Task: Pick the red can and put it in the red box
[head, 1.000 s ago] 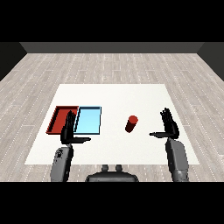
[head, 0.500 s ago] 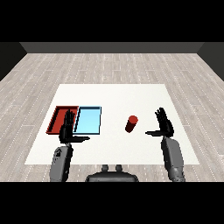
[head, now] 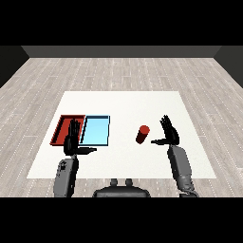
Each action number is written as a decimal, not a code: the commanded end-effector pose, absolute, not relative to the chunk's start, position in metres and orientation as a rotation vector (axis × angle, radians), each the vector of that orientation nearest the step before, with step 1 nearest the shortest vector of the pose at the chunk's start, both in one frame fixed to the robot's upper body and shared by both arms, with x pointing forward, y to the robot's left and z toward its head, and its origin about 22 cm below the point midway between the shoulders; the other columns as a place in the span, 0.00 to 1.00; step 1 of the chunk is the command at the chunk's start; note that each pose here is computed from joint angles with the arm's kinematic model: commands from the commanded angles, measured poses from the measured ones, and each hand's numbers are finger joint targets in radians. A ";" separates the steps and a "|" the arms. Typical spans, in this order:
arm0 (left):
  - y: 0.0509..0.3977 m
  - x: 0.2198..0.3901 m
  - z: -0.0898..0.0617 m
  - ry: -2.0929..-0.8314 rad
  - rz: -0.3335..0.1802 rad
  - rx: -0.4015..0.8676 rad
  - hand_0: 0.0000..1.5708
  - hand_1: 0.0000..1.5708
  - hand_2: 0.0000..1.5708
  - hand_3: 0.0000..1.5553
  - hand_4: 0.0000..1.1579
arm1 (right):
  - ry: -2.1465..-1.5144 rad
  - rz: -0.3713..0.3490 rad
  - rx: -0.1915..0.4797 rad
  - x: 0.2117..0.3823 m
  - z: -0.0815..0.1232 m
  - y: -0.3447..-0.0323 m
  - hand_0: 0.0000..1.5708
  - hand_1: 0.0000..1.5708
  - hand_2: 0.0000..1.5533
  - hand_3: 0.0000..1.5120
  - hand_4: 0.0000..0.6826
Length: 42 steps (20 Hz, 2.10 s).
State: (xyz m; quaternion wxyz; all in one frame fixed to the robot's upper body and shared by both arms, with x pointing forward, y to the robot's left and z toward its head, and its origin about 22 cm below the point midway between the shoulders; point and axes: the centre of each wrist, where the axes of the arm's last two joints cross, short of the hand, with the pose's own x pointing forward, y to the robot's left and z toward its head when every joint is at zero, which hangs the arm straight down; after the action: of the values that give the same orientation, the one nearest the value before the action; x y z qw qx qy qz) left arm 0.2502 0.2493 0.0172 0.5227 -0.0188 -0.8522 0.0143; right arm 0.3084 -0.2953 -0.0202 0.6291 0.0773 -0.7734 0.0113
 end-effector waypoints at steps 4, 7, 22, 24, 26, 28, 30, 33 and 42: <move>0.234 0.240 0.027 -2.031 0.065 -0.052 0.00 0.00 0.00 0.00 0.00 | -1.736 0.015 0.228 0.308 -0.038 -0.274 0.00 0.00 0.00 0.00 0.00; 0.233 0.255 0.009 -2.017 0.049 -0.066 0.00 0.00 0.00 0.00 0.00 | -1.713 -0.014 0.261 0.313 -0.046 -0.271 0.00 0.00 0.00 0.00 0.00; 0.260 0.239 0.017 -2.038 0.050 -0.035 0.00 0.00 0.00 0.00 0.00 | -1.671 -0.018 0.302 0.325 -0.075 -0.247 0.00 0.00 0.00 0.00 0.00; 0.255 0.234 0.013 -2.037 0.051 -0.031 0.00 0.00 0.00 0.00 0.00 | -1.661 -0.045 0.316 0.327 -0.068 -0.234 0.00 0.00 0.00 0.00 0.00; 0.236 0.235 0.013 -2.044 0.033 -0.044 0.00 0.00 0.00 0.00 0.00 | -1.662 -0.023 0.328 0.345 -0.062 -0.231 0.00 0.00 0.00 0.00 0.00; 0.255 0.244 0.012 -2.041 0.036 -0.010 0.00 0.00 0.00 0.00 0.00 | -1.648 -0.023 0.340 0.339 -0.075 -0.246 0.00 0.00 0.00 0.00 0.00; 0.247 0.248 0.016 -2.045 0.026 -0.053 0.00 0.00 0.00 0.00 0.00 | -1.654 -0.034 0.355 0.332 -0.080 -0.224 0.00 0.00 0.00 0.00 0.00; 0.248 0.248 0.032 -2.049 0.045 -0.029 0.00 0.00 0.00 0.00 0.00 | -1.648 -0.036 0.330 0.338 -0.081 -0.215 0.00 0.00 0.00 0.00 0.00; 0.251 0.253 0.016 -2.043 0.053 -0.035 0.00 0.00 0.00 0.00 0.00 | -1.616 -0.019 0.364 0.355 -0.072 -0.204 0.00 0.00 0.00 0.00 0.00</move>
State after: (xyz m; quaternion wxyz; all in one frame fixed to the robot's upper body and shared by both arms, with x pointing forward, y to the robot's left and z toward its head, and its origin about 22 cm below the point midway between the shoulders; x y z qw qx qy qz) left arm 0.2492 0.2450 0.0170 0.5230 -0.0153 -0.8520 0.0187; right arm 0.3498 -0.2046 -0.0693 0.6689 0.1586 -0.7262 -0.0084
